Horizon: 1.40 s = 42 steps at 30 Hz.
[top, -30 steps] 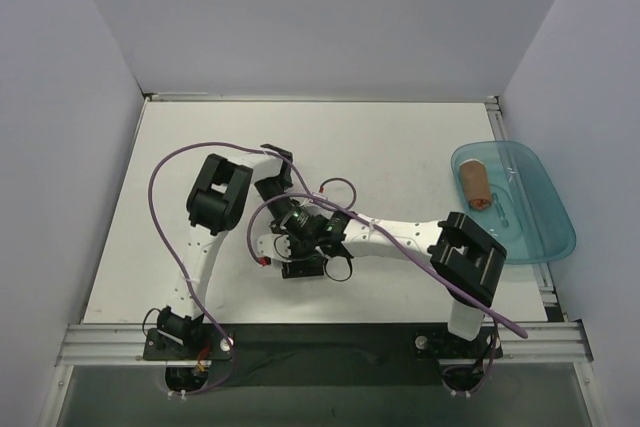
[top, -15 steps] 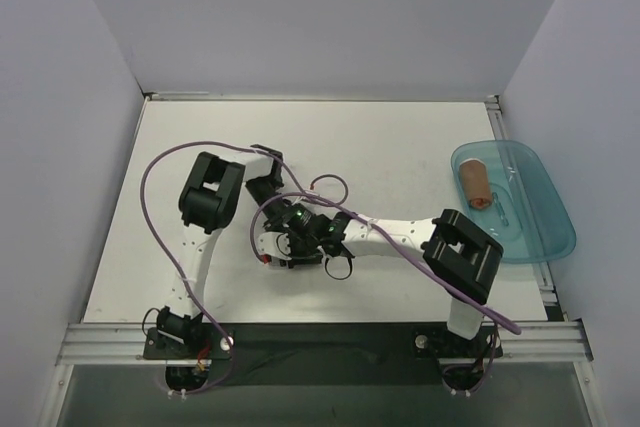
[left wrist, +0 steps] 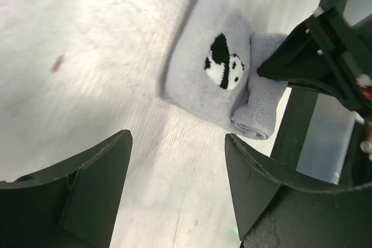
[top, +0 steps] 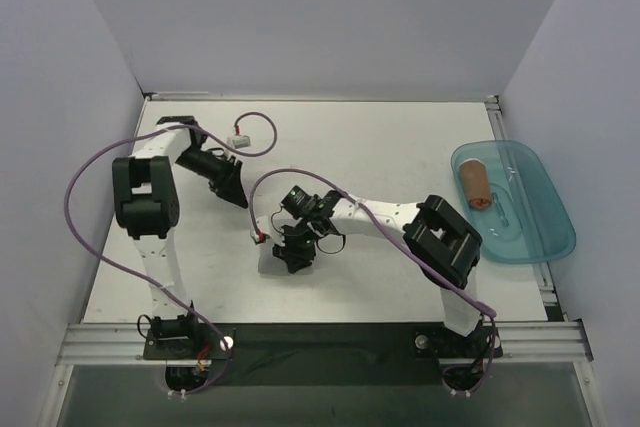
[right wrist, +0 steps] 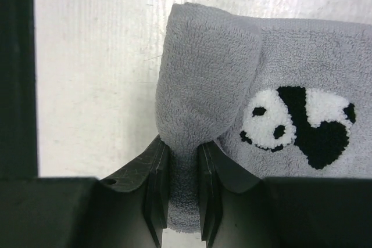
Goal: Roll the towels
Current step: Roll the towel
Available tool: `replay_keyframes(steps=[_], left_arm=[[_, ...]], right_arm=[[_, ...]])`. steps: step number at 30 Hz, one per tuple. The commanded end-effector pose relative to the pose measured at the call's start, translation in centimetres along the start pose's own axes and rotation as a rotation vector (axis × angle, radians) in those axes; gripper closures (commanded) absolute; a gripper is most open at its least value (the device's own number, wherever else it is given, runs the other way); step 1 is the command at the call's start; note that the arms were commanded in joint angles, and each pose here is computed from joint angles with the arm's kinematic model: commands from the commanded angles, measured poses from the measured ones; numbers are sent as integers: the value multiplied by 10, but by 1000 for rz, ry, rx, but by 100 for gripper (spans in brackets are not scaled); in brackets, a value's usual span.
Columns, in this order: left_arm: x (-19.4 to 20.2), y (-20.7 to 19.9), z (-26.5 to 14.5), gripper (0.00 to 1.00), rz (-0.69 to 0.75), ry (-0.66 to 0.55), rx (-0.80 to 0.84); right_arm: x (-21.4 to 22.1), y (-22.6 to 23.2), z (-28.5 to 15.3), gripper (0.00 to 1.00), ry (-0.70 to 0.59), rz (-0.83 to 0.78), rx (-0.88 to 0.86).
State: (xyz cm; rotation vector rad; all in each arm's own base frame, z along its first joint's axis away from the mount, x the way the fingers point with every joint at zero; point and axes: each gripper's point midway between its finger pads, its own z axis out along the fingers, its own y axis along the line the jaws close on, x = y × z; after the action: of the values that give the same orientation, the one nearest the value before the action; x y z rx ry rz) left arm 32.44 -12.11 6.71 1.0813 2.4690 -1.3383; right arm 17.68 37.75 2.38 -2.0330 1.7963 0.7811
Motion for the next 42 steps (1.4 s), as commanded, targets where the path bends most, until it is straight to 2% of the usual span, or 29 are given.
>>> replay_keyframes(steps=[1, 6, 11, 12, 16, 19, 20, 24, 28, 30, 34, 38, 42], left_arm=[[-23, -24, -52, 25, 28, -169, -56], [-28, -40, -84, 23, 77, -311, -113], [-24, -47, -104, 21, 195, -405, -275], [-26, -59, -111, 20, 247, -421, -322], [-14, -78, -107, 14, 344, -446, -404], [-6, -92, -106, 3, 410, -459, -463], [-4, -96, -102, 3, 422, -455, -467], [12, -114, -72, 3, 556, -340, -491], [36, -138, -5, 3, 718, -152, -398], [59, -131, 15, 7, 742, -58, -425], [63, -135, 57, 11, 919, 8, -466], [69, -132, 82, 18, 984, 80, -485], [61, -131, 102, 22, 1075, 93, -515]], right_arm=[[63, 65, 4, 100, 203, 338, -283], [47, 62, -1, 100, 201, 523, -394], [46, 62, 3, 100, 198, 670, -521], [41, 60, 2, 100, 174, 684, -548], [46, 52, 6, 100, 158, 760, -603], [46, 48, 8, 100, 161, 786, -631], [47, 47, 7, 100, 166, 806, -639], [56, 33, 16, 100, 162, 891, -670], [59, 19, 15, 100, 125, 944, -681], [61, 14, 15, 100, 113, 953, -678], [64, 9, 18, 100, 117, 945, -666], [64, 5, 22, 100, 123, 959, -662], [66, 5, 24, 100, 123, 965, -668]])
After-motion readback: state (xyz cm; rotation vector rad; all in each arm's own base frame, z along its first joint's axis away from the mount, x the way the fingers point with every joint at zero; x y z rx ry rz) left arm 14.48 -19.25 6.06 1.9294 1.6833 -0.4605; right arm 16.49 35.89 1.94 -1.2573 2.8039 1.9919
